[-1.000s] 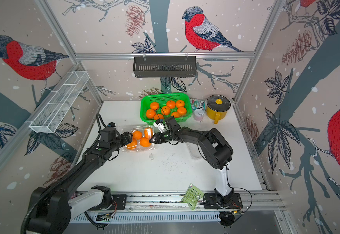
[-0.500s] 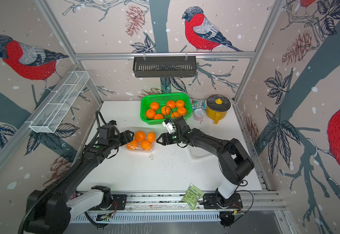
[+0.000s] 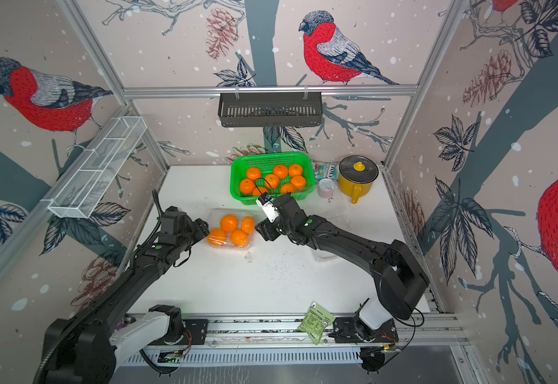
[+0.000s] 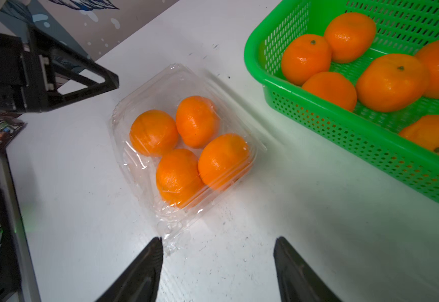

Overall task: Take oranges out of containers
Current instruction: Adjust the packing box at the center of the board.

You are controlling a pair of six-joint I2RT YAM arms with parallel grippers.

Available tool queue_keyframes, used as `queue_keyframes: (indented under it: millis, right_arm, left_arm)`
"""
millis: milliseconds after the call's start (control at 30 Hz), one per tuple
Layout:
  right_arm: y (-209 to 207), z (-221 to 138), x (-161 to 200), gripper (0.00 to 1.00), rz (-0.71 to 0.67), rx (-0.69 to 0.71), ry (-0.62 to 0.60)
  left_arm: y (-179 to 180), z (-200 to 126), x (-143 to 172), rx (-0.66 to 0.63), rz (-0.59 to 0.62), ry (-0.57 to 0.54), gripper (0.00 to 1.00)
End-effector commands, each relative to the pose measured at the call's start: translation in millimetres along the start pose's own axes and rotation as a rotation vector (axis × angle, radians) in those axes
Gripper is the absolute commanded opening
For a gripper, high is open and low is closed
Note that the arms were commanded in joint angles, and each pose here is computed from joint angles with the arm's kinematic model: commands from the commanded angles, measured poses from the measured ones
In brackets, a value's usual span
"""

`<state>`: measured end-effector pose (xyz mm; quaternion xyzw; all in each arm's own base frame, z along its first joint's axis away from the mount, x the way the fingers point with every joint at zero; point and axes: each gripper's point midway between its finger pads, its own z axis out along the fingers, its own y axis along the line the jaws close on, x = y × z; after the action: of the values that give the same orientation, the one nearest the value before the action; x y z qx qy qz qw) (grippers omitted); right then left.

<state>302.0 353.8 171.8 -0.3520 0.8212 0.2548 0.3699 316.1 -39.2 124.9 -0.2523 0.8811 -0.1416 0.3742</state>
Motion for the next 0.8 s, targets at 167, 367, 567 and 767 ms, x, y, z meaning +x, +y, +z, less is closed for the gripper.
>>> queue_keyframes:
  millis: [167, 367, 567, 767]
  right_arm:
    - [20, 43, -46, 0.57, 0.076, -0.117, -0.068]
    - [43, 55, -40, 0.50, 0.162, -0.241, -0.065]
    - [57, 62, -14, 0.45, 0.206, -0.305, -0.027]
    - [57, 68, 7, 0.43, 0.219, -0.313, 0.011]
  left_arm:
    - [-30, 5, -16, 0.085, 0.023, 0.023, 0.69]
    - [-26, 20, 9, 0.074, 0.049, 0.148, 0.66]
    - [-16, 31, 23, 0.049, 0.040, 0.179, 0.59]
    - [-9, 36, 31, 0.025, 0.045, 0.203, 0.55]
